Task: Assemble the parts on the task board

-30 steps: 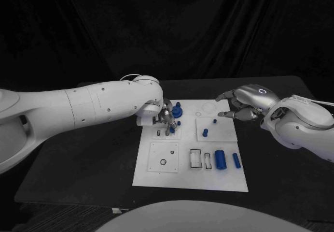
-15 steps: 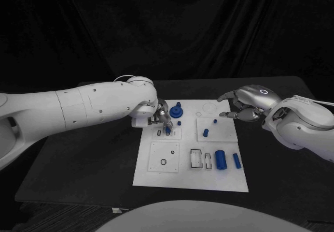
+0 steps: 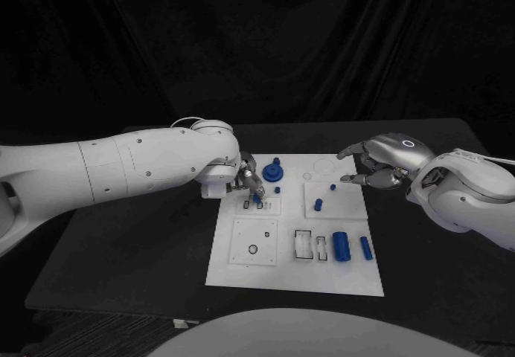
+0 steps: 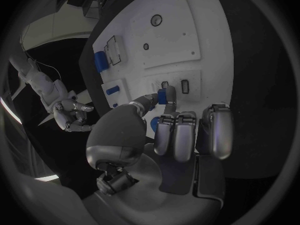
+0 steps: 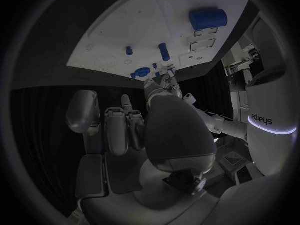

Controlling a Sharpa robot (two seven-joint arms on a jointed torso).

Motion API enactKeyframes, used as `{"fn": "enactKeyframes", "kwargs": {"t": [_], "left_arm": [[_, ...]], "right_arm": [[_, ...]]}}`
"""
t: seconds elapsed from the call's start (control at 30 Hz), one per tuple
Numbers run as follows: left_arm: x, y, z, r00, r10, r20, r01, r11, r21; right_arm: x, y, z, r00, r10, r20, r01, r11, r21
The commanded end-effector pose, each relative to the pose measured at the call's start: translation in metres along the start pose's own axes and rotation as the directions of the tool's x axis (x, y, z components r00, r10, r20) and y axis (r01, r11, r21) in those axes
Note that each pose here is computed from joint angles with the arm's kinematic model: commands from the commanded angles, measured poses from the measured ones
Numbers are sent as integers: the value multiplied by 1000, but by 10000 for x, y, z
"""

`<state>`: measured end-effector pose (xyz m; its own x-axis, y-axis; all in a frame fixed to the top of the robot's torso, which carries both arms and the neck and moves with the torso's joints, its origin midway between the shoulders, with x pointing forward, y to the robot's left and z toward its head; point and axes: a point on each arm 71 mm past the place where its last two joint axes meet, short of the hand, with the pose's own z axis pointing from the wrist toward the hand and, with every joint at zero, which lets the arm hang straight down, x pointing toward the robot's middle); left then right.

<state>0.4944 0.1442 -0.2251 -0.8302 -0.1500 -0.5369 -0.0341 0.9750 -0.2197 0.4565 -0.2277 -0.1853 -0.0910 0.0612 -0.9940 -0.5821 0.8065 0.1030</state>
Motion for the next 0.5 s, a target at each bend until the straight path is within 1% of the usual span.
{"fn": "enactKeyframes", "kwargs": {"t": [0.03, 0.2, 0.5], "left_arm": [[4, 12, -4, 999, -50, 7, 50, 999, -13], [32, 32, -8, 994, -104, -32, 104, 994, -20], [50, 41, -13, 991, -126, -48, 125, 992, -24]], "right_arm": [[22, -15, -10, 1000, -5, -17, 5, 1000, 22], [26, -14, -14, 1000, -4, -21, 4, 1000, 24], [29, -12, -12, 1000, -4, -25, 5, 1000, 25]]}}
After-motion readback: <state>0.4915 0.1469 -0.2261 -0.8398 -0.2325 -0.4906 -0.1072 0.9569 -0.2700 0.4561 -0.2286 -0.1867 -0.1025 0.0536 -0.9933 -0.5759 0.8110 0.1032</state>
